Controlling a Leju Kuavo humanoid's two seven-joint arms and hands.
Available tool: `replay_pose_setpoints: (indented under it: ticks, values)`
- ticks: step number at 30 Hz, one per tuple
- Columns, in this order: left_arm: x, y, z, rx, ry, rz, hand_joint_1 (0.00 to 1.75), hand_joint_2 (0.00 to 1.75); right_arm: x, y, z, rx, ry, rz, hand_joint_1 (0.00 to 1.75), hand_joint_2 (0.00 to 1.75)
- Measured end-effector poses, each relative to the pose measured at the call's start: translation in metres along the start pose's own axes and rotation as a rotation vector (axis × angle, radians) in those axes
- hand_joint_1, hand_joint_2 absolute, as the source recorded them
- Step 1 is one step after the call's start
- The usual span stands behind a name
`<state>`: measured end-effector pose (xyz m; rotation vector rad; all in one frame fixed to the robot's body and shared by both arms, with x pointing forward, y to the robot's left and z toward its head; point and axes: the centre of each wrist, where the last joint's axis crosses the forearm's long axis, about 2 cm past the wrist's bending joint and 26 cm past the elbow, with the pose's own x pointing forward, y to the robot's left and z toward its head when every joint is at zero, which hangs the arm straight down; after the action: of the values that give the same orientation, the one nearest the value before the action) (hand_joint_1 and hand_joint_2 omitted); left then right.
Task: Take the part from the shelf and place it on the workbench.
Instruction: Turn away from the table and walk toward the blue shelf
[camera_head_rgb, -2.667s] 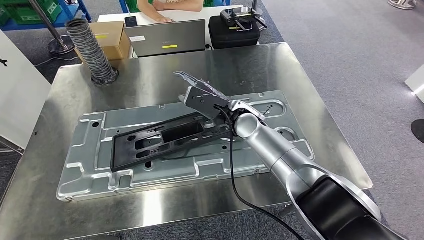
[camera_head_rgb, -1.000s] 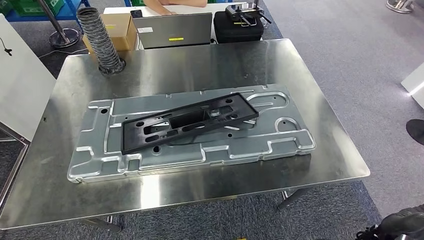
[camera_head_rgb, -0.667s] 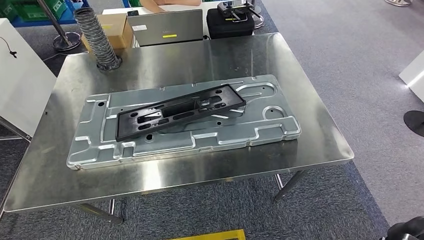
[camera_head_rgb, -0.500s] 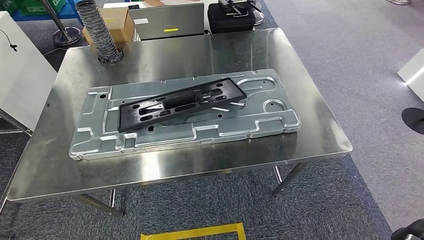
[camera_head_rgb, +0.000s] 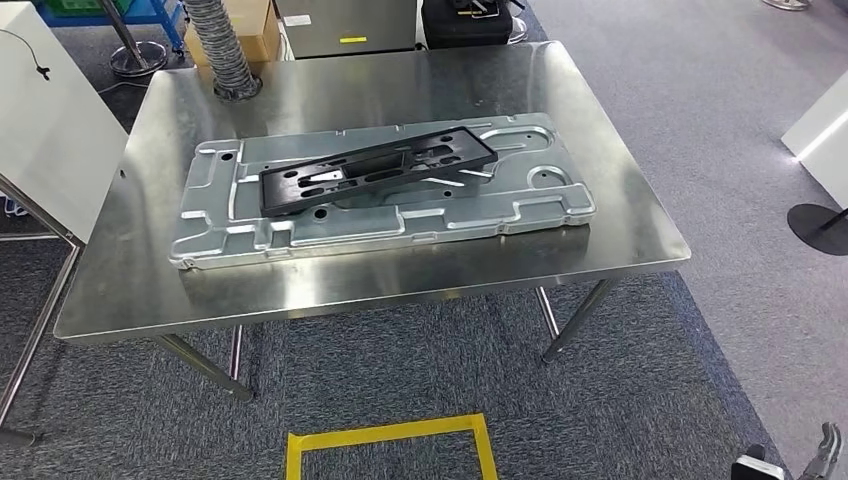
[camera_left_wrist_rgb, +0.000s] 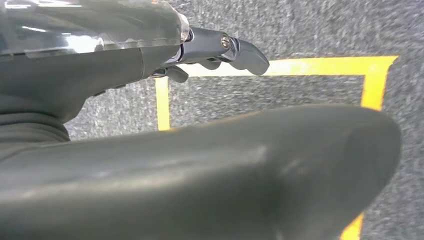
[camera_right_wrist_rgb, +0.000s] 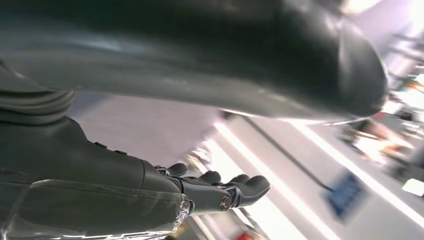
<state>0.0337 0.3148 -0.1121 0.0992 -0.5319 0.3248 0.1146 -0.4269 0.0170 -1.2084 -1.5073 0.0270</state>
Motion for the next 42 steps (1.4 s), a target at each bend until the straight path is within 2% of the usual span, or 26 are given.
replay_pose_setpoints:
  ticks: [7, 17, 22, 29, 35, 42]
  values:
    - [-0.002, -0.001, 0.001, -0.001, 0.004, 0.0, 0.0, 0.0, -0.033, 0.029, 0.045, 0.108, 0.252, -0.009, 0.0, 0.0]
    - [0.003, -0.003, -0.001, -0.002, -0.002, 0.001, 0.0, 0.0, -0.046, 0.045, 0.072, 0.19, 0.405, -0.024, 0.0, 0.0]
    - [0.005, -0.005, -0.002, -0.01, -0.002, -0.005, 0.0, 0.0, -0.047, 0.059, 0.096, 0.311, 0.502, 0.001, 0.0, 0.0]
    - [0.008, -0.008, -0.003, -0.048, 0.008, -0.05, 0.0, 0.0, -0.041, 0.071, 0.137, 0.616, 0.913, 0.083, 0.0, 0.0]
    - [0.011, -0.008, -0.005, -0.053, 0.001, -0.053, 0.0, 0.0, -0.035, 0.077, 0.15, 0.74, 0.975, 0.061, 0.0, 0.0]
    - [0.01, -0.007, -0.004, -0.054, 0.007, -0.061, 0.0, 0.0, -0.029, 0.081, 0.162, 0.801, 1.049, 0.031, 0.0, 0.0]
